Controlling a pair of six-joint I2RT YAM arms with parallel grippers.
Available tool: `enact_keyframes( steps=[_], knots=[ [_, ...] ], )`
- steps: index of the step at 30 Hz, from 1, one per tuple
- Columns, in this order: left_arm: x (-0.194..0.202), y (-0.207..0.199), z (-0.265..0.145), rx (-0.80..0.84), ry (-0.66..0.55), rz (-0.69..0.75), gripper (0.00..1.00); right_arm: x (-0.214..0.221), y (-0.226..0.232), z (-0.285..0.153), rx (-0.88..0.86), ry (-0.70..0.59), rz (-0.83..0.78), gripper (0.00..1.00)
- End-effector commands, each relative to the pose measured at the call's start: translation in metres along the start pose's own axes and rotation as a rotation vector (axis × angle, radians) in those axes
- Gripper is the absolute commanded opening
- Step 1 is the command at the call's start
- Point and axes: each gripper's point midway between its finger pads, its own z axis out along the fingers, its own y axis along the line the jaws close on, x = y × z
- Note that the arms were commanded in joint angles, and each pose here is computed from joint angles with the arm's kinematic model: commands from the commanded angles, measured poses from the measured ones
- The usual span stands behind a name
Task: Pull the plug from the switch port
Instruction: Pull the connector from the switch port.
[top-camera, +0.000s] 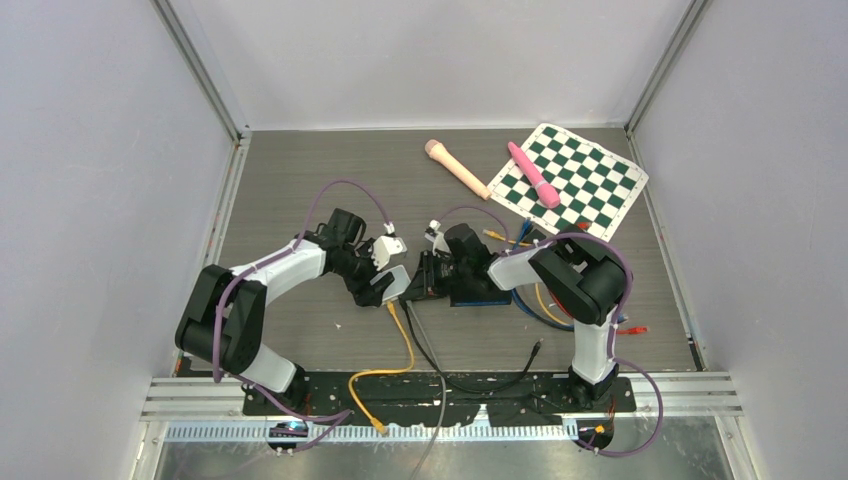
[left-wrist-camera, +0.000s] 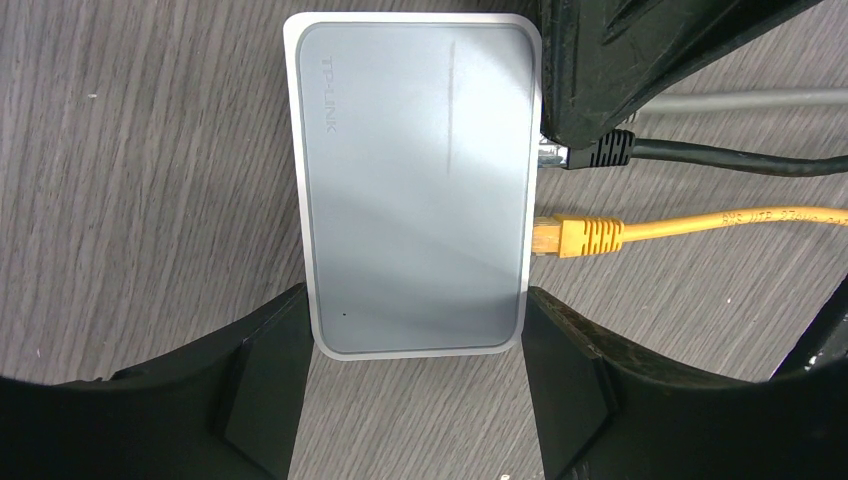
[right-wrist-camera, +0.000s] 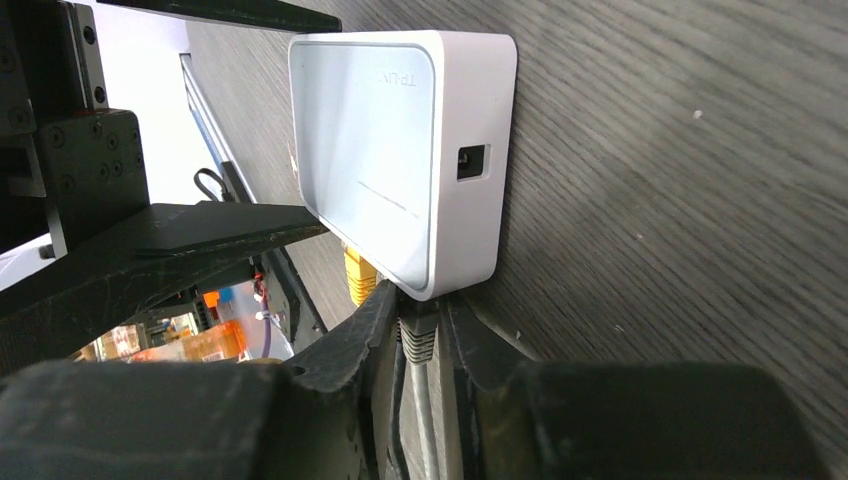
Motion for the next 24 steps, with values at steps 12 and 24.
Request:
enact_keyframes(
  steps=[12,24],
  knots=[
    [0.000,-0.011,0.003,0.050,-0.017,-0.019,0.05,-0.013,-0.009,0.000,0.041,-0.035,-0.010,0.36],
    [0.000,-0.011,0.003,0.055,-0.017,-0.016,0.03,-0.008,-0.038,-0.013,0.164,-0.032,-0.015,0.32]
  ],
)
